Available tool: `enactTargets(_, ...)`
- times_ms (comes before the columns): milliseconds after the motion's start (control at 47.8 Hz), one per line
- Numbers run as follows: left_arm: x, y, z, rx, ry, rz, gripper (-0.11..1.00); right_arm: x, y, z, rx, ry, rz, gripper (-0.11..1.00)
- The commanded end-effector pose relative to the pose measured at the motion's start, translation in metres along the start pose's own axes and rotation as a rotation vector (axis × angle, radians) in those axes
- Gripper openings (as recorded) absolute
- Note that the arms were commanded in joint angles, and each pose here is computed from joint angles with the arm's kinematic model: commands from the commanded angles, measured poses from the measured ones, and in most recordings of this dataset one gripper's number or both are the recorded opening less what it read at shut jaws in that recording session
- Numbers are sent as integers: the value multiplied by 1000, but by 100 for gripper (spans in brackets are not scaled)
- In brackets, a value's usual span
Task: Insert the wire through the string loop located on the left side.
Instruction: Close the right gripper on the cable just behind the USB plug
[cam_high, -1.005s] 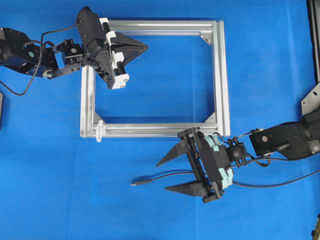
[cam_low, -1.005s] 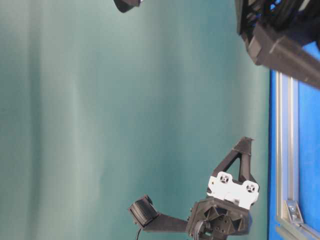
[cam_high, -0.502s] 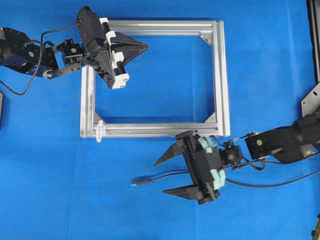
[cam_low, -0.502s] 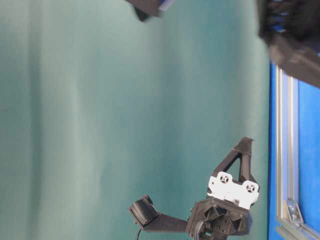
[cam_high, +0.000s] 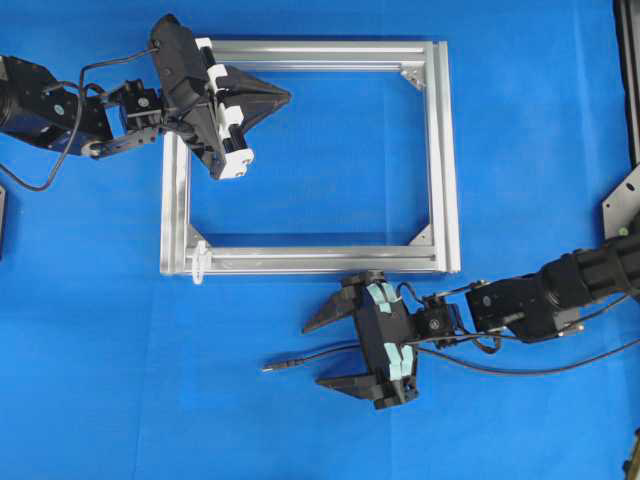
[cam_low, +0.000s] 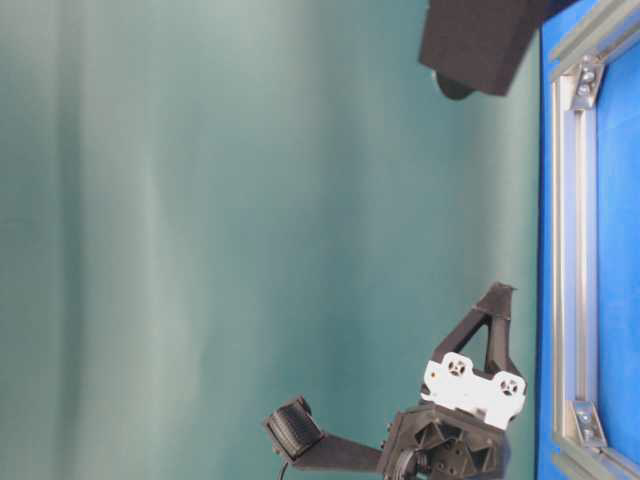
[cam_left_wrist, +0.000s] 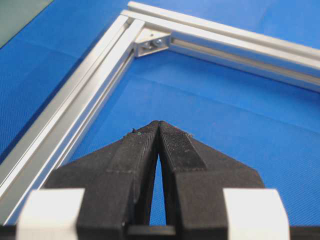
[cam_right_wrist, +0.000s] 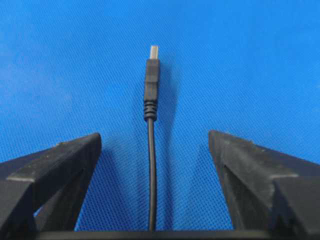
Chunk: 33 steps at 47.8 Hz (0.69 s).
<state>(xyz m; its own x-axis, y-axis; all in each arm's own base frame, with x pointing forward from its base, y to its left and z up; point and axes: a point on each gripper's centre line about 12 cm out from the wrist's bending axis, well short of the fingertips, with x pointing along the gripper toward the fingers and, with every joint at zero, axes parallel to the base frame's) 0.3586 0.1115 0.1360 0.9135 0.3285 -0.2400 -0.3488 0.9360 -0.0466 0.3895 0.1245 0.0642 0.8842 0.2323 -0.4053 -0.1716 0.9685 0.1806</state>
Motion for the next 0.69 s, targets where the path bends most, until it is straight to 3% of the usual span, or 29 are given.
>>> enactTargets(0,-2,0,14,-2,-41,-1,0,1,4,12,2,-40,11,93)
enactTargets(126,-3,0,13,-5,-40,-3,0,1,5,12,-7,-47,15,90)
enactTargets(188,-3,0,13,-5,-38,-1,0,0,5,13,-8,-58,16,83)
enactTargets(377,-3,0,12,-6,-37,-2,0,-2,5,13,-14,-59,18,28)
enactTargets(481,-3,0,12,-6,-38,-2,0,-3,5,11,-16,-54,19,6)
enactTargets(544,-3,0,12,-7,-37,-2,0,-3,5,11,-18,-54,20,0)
enactTargets(670,-3,0,12,-6,-37,-2,0,-3,6,11,-22,-52,24,1)
